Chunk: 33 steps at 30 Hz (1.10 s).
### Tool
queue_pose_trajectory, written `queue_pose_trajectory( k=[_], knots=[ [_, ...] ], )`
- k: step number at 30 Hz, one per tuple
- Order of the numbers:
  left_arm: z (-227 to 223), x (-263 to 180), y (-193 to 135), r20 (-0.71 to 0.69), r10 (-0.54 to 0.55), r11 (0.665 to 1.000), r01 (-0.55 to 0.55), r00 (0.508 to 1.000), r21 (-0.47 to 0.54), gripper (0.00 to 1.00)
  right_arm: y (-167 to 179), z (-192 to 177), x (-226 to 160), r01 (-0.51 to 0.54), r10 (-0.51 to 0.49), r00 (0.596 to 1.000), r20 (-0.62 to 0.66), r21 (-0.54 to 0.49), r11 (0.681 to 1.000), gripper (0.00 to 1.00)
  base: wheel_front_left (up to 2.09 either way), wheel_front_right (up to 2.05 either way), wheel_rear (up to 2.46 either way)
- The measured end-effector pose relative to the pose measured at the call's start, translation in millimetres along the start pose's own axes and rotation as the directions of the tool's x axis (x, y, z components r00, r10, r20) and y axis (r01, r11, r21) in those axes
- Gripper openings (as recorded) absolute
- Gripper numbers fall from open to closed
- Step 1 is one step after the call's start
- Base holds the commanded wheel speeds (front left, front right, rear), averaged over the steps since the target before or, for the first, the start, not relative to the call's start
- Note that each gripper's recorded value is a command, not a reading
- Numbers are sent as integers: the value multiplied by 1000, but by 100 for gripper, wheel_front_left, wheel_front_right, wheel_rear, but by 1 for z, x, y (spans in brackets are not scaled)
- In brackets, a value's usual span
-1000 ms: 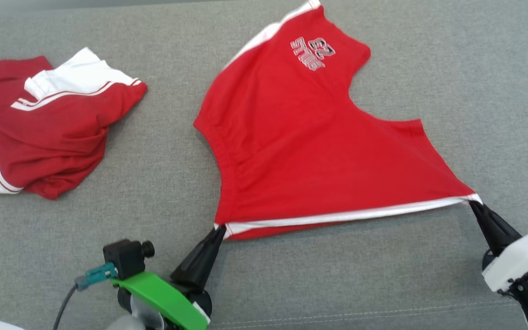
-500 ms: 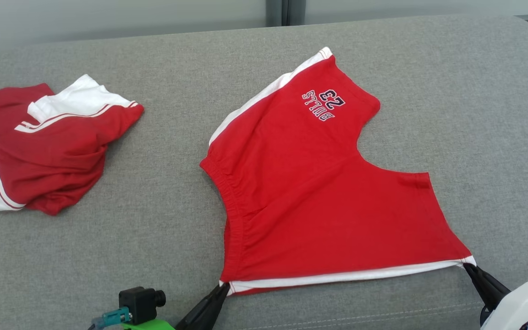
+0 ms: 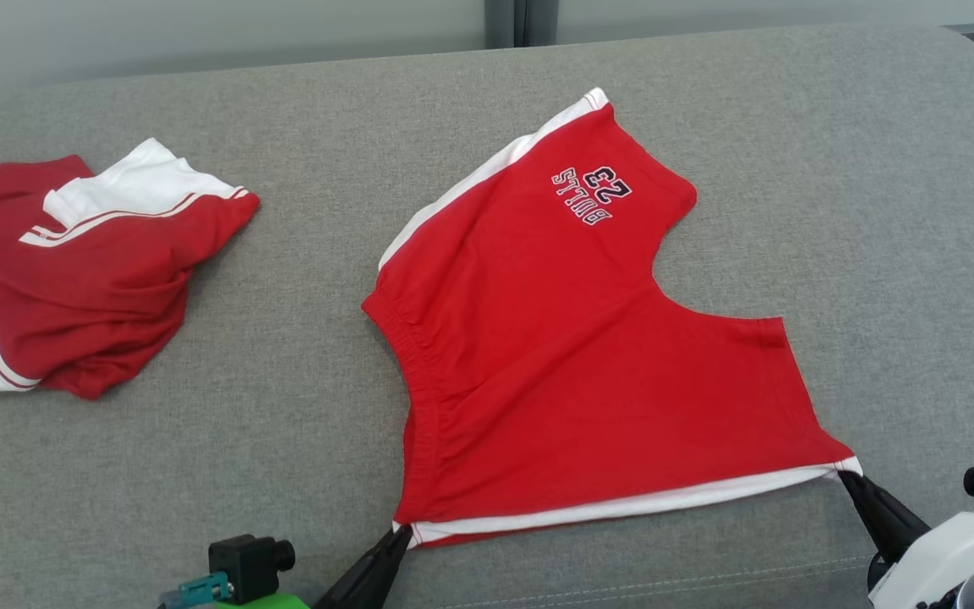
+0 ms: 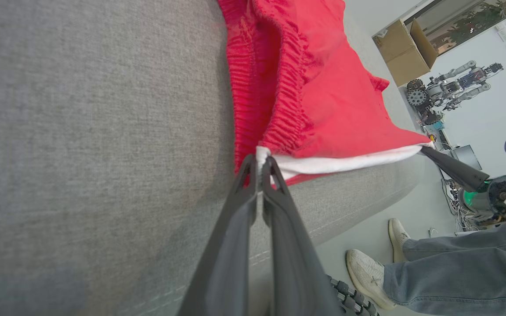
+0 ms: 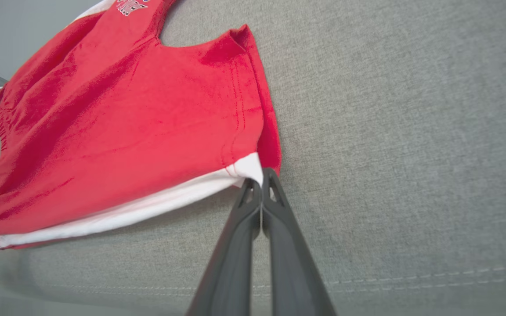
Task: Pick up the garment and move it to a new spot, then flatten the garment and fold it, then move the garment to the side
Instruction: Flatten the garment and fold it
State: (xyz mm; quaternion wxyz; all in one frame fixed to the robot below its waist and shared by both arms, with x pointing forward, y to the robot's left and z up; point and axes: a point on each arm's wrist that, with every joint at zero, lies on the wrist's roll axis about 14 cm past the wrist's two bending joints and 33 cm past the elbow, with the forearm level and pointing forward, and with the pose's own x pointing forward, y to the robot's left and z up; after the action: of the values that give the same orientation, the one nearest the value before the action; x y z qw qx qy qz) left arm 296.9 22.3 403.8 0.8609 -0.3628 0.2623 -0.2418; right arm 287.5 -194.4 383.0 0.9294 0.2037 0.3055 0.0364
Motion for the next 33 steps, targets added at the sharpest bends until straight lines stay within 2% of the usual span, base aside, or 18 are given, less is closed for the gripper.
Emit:
queue_pose_trajectory(
  k=[4,12,19,23,27,28,33],
  knots=[
    [2,2,-2,1,-9,1000,9,1000,-7,0,7,15,4,-24,24,998,51,-2,1000,0,0,0,0],
    [23,16,-12,0,-70,997,70,998,-34,0,39,85,27,-130,137,966,220,-47,990,0,0,0,0],
    [64,37,-18,-13,-142,989,141,990,-33,0,61,125,61,-185,209,947,242,-116,976,0,0,0,0],
    [82,48,-23,-31,-177,982,174,984,-78,0,69,149,85,-198,234,941,245,-161,967,0,0,0,0],
    [107,57,-22,-45,-177,982,173,983,-71,0,80,178,112,-209,256,928,269,-193,959,0,0,0,0],
    [125,64,-22,-31,-179,983,177,983,-55,0,85,189,126,-208,263,926,270,-218,954,0,0,0,0],
    [159,76,-18,-22,-165,986,164,986,-40,0,96,201,163,-212,276,928,249,-256,943,0,0,0,0]
  ],
)
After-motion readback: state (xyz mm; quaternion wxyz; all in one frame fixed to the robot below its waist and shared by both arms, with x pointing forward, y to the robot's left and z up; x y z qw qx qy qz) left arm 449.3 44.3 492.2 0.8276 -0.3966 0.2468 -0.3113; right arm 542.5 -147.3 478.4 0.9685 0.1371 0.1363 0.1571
